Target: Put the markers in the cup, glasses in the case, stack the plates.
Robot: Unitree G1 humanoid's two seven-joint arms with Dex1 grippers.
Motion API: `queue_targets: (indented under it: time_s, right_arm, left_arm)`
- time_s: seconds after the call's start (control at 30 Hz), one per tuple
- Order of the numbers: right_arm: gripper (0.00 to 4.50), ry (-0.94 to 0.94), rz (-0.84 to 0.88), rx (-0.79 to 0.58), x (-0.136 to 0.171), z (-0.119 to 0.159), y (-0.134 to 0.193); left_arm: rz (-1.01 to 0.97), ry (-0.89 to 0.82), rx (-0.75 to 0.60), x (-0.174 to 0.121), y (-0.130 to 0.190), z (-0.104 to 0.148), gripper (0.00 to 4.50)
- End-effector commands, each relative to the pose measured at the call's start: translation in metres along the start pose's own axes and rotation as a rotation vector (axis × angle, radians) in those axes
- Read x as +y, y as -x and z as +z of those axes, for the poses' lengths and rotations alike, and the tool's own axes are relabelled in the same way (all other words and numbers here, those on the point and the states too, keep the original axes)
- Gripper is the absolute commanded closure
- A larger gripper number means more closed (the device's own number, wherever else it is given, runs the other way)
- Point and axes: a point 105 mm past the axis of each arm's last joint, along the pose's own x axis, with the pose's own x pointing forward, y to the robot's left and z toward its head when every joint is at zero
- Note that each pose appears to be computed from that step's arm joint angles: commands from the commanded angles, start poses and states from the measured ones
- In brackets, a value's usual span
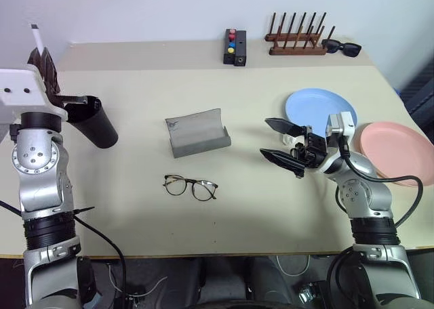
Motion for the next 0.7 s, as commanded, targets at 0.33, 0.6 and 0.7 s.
queue_targets:
  time_s: [0.33, 0.6, 0.7]
  right_arm:
    - [0.0, 0.04, 0.034, -0.03, 0.003, 0.013, -0.006]
    - [0.0, 0.042, 0.032, -0.021, 0.004, 0.009, -0.005]
    - [0.0, 0.049, 0.034, -0.009, 0.004, 0.007, -0.004]
  left_arm:
    - [0.069, -0.03, -0.039, 0.013, 0.002, -0.007, 4.49]
    - [0.066, -0.032, -0.017, 0.005, 0.006, -0.019, 4.49]
    - [0.07, -0.028, -0.002, 0.003, 0.008, -0.025, 4.49]
